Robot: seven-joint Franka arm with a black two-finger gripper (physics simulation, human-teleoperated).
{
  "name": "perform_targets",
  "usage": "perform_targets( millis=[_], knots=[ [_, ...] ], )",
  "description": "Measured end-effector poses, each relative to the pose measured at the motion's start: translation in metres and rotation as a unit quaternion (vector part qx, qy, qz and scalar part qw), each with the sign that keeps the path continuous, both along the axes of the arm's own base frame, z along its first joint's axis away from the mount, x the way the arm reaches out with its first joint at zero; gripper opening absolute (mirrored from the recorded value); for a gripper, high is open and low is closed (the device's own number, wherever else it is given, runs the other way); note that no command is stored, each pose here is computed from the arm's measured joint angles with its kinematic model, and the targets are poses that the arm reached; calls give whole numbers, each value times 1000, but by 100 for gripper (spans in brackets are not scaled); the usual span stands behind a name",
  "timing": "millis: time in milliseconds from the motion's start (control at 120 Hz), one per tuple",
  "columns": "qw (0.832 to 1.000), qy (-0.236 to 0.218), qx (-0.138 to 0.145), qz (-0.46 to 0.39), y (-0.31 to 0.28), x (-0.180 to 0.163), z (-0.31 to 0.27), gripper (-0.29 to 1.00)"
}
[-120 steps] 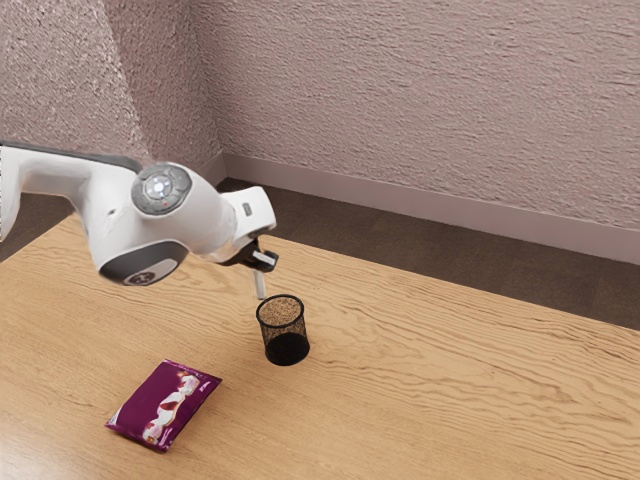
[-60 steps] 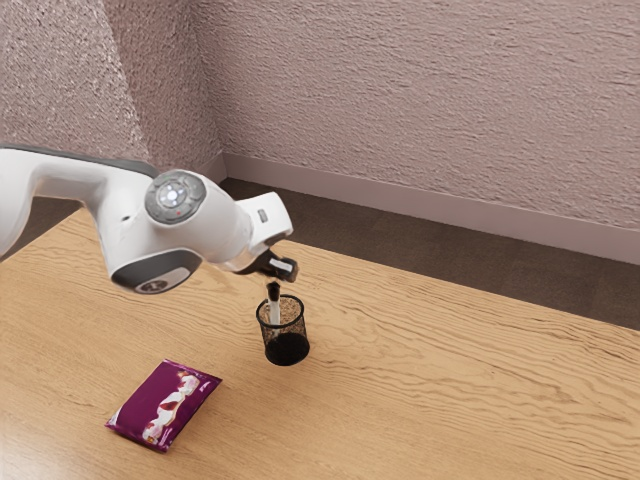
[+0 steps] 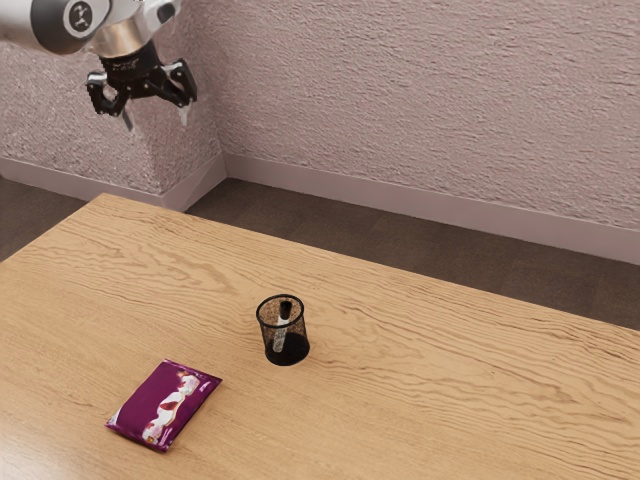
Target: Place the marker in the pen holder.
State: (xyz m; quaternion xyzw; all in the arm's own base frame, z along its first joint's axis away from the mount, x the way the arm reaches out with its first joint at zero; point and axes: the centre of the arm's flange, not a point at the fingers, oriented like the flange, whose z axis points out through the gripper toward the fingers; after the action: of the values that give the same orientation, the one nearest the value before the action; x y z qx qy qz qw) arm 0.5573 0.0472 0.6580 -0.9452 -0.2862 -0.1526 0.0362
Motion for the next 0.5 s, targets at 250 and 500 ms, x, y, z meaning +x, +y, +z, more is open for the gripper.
perform_targets(
  millis=[250, 500],
  knots=[
    [993, 87, -12, -85, -24, -17, -12, 69],
    [985, 119, -11, -126, -18, -22, -22, 70]
  ],
)
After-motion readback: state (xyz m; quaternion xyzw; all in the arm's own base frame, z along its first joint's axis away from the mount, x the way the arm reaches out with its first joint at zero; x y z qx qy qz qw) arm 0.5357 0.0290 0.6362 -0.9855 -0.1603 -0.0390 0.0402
